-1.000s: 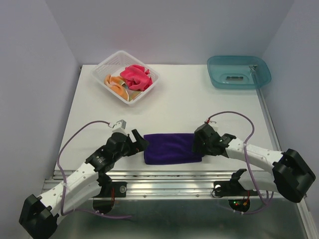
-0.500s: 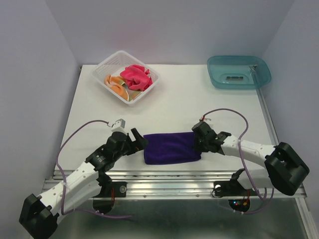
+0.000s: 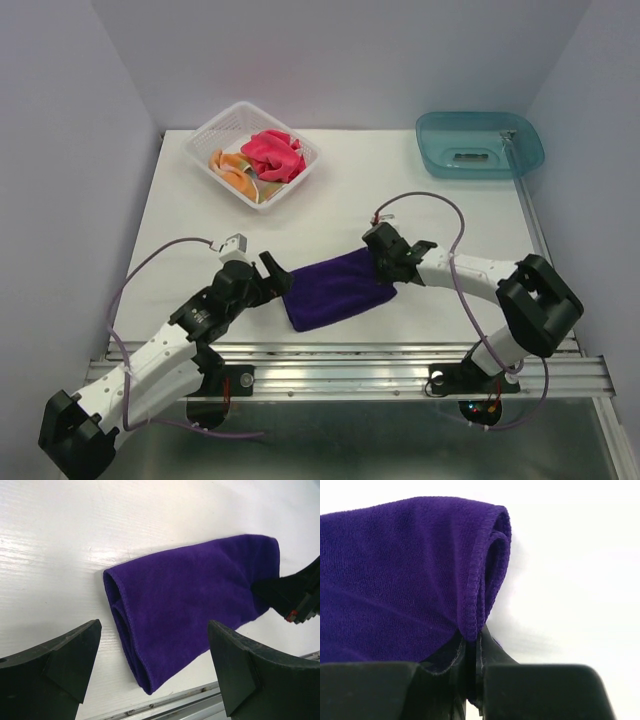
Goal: Fold and stack the towels
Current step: Neatly place the folded towel into the bin
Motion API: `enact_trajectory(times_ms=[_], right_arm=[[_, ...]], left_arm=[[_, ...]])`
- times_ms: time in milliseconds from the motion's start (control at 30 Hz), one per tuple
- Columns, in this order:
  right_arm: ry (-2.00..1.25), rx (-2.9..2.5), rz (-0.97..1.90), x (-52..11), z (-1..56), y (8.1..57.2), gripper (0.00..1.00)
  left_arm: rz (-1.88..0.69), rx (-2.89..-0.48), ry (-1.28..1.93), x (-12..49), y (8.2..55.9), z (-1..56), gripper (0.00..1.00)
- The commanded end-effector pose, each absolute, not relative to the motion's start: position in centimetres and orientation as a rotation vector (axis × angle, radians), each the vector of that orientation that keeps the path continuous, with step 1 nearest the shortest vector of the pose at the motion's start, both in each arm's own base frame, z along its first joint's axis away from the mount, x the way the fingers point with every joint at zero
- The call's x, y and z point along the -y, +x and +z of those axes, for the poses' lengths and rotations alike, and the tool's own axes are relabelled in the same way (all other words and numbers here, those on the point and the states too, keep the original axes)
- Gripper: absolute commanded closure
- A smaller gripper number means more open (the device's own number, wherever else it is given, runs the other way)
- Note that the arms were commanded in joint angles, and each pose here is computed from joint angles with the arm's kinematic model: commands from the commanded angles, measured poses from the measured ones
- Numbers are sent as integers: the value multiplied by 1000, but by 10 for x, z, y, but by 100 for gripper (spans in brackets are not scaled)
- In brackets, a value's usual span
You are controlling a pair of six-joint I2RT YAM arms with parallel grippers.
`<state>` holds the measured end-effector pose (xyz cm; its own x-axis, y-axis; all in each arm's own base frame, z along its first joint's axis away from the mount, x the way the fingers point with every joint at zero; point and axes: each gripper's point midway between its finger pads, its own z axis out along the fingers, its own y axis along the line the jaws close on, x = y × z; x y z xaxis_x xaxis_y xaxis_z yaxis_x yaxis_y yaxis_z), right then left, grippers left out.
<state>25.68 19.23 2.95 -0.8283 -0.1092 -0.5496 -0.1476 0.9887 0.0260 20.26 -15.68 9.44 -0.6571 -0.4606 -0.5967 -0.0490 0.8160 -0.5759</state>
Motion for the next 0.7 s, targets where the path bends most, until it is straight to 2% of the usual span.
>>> enact_trajectory(times_ms=[0,67,400,667], right_arm=[[-311,-2348,-76,-193,80,322,99],[-373,-2304,-103,-197,97,350,99],[-402,-2229,-285,-125,144,467,99],[-429,-2145,-383,-111,176,549,99]], left_arm=[[-691,-2144,-381,160,215,124,1],[-657,-2139,-400,156,218,127,1],[-548,-2100,-435,146,235,141,1],[-435,-2046,-426,140,260,171,1]])
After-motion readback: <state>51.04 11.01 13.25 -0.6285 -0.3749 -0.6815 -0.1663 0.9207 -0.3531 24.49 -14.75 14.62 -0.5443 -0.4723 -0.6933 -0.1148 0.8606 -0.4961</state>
